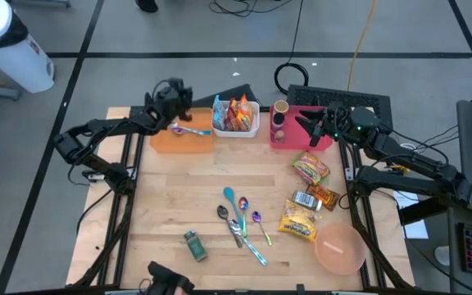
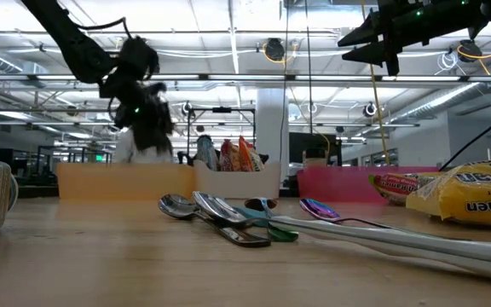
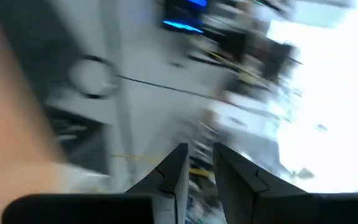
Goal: Pick & Place Food Item
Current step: Put the green spice bottle into the red bin
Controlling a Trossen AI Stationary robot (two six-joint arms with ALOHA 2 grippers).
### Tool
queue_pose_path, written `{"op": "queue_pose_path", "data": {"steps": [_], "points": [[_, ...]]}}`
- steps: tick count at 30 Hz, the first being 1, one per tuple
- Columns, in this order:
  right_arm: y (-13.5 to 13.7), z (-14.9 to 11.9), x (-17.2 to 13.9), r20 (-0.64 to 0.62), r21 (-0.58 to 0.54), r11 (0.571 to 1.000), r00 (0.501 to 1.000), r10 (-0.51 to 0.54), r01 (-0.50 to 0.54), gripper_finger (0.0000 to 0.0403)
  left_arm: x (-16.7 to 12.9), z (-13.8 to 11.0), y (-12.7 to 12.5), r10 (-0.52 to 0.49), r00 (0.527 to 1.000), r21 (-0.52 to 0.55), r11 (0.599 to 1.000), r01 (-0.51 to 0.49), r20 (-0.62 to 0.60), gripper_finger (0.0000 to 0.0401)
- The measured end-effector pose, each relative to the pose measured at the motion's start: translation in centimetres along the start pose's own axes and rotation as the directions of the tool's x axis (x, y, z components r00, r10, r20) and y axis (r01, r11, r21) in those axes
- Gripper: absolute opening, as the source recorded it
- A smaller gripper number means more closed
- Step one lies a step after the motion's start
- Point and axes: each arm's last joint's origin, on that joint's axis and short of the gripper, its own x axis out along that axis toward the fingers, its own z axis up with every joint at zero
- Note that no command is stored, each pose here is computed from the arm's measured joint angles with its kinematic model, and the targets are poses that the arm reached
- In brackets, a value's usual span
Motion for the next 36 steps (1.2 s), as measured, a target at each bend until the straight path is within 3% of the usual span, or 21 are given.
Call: {"op": "queue_pose_path", "data": {"steps": [3, 5, 8, 12, 13, 15, 17, 19, 23, 26, 28, 31, 36], "points": [[0.0, 0.0, 0.0, -0.001, 0.021, 1.0, 1.0, 0.003, -0.003, 0.0169, -0.3, -0.9, -2.3, -0.215, 0.967, 0.116, 0.966, 0.232, -0.137, 0.0079], [0.0, 0.0, 0.0, 0.001, 0.039, 0.999, 1.0, 0.004, -0.004, 0.0169, -1.0, -1.6, -3.8, -0.353, 0.897, 0.185, 0.894, 0.407, -0.267, 0.0079], [0.1, 0.1, -0.1, 0.001, 0.058, 0.998, 1.0, 0.014, -0.014, 0.0169, -2.5, -2.7, -5.6, -0.507, 0.713, 0.231, 0.712, 0.663, -0.485, 0.0079], [0.3, 0.1, -0.2, -0.016, 0.058, 0.995, 0.997, 0.08, -0.079, 0.0169, -6.2, -4.4, -7.6, -0.583, 0.382, 0.149, 0.407, 0.901, -0.717, 0.0079], [0.3, 0.0, -0.2, -0.023, 0.059, 0.993, 0.995, 0.101, -0.099, 0.0169, -7.3, -5.1, -7.9, -0.579, 0.328, 0.132, 0.355, 0.925, -0.746, 0.0079], [0.4, 0.0, -0.2, -0.034, 0.06, 0.99, 0.991, 0.131, -0.129, 0.0169, -9.3, -6.3, -8.2, -0.553, 0.284, 0.13, 0.301, 0.945, -0.783, 0.0079], [0.5, 0.0, -0.2, -0.038, 0.061, 0.988, 0.989, 0.143, -0.141, 0.0169, -10.9, -7.4, -8.1, -0.504, 0.303, 0.171, 0.292, 0.941, -0.809, 0.0079], [0.5, 0.0, -0.2, -0.042, 0.061, 0.986, 0.987, 0.155, -0.152, 0.0169, -12.6, -8.5, -8.2, -0.425, 0.352, 0.236, 0.302, 0.924, -0.834, 0.0079], [0.5, 0.0, -0.2, -0.042, 0.061, 0.986, 0.987, 0.156, -0.153, 0.0169, -15.5, -10.4, -8.1, -0.13, 0.515, 0.449, 0.342, 0.825, -0.847, 0.0079], [0.5, 0.0, -0.2, -0.043, 0.062, 0.986, 0.987, 0.158, -0.155, 0.0169, -17.7, -11.4, -7.9, 0.105, 0.626, 0.624, 0.304, 0.72, -0.773, 0.0078], [0.6, 0.0, -0.2, -0.044, 0.062, 0.986, 0.986, 0.16, -0.157, 0.0169, -19.0, -11.8, -8.0, 0.207, 0.675, 0.705, 0.264, 0.658, -0.708, 0.0079], [0.7, -0.1, -0.2, -0.046, 0.062, 0.985, 0.985, 0.166, -0.163, 0.0169, -20.4, -12.4, -7.9, 0.295, 0.701, 0.761, 0.234, 0.605, -0.649, 0.0079], [1.1, -0.3, -0.2, -0.063, 0.065, 0.98, 0.98, 0.19, -0.186, 0.0169, -22.2, -13.0, -7.6, 0.388, 0.673, 0.775, 0.254, 0.579, -0.63, 0.0078]]}}
